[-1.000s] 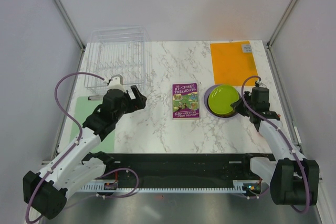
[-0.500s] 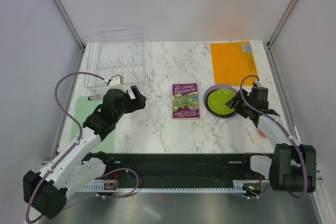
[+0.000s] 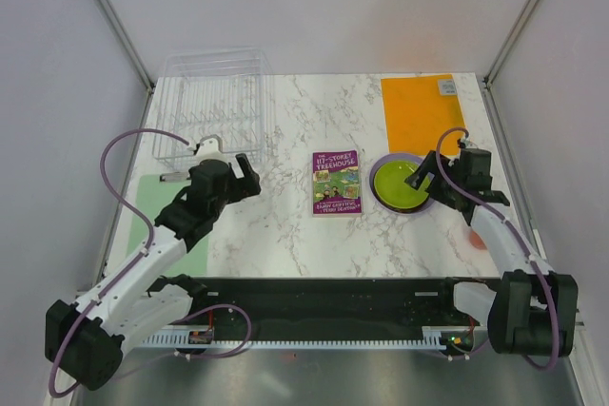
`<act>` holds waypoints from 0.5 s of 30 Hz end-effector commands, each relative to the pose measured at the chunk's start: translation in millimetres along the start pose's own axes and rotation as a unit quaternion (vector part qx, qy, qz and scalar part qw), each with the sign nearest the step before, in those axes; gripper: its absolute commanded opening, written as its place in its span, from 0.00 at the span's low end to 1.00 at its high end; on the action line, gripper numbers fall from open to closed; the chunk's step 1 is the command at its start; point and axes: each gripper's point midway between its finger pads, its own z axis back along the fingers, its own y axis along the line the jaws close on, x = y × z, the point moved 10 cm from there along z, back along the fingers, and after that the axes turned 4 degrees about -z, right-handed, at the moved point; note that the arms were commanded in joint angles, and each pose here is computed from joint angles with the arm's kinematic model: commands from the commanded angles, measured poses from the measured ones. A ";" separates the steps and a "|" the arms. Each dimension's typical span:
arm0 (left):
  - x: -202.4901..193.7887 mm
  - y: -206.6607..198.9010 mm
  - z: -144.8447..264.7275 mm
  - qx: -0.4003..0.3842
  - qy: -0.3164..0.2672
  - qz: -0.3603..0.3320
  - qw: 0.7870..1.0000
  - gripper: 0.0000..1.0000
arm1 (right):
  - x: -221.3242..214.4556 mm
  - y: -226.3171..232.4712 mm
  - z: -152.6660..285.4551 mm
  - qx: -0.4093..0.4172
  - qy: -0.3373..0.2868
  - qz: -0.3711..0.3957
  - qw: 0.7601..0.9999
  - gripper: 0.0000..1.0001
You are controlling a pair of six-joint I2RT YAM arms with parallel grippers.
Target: Unload the plates from the dish rack
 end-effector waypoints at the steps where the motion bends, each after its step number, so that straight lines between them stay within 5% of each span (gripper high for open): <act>1: 2.0 20.0 -9.1 0.119 -0.040 -0.029 0.992 1.00 | 34.1 26.8 40.9 0.035 -0.087 0.080 0.992 0.98; 10: 0.0 43.2 -38.4 0.213 -0.100 -0.178 0.955 1.00 | 46.1 24.9 56.7 0.048 -0.280 0.126 0.951 0.98; 15: 1.8 38.6 -43.6 0.180 -0.119 -0.171 0.961 1.00 | 43.2 24.5 52.0 0.055 -0.257 0.139 0.955 0.98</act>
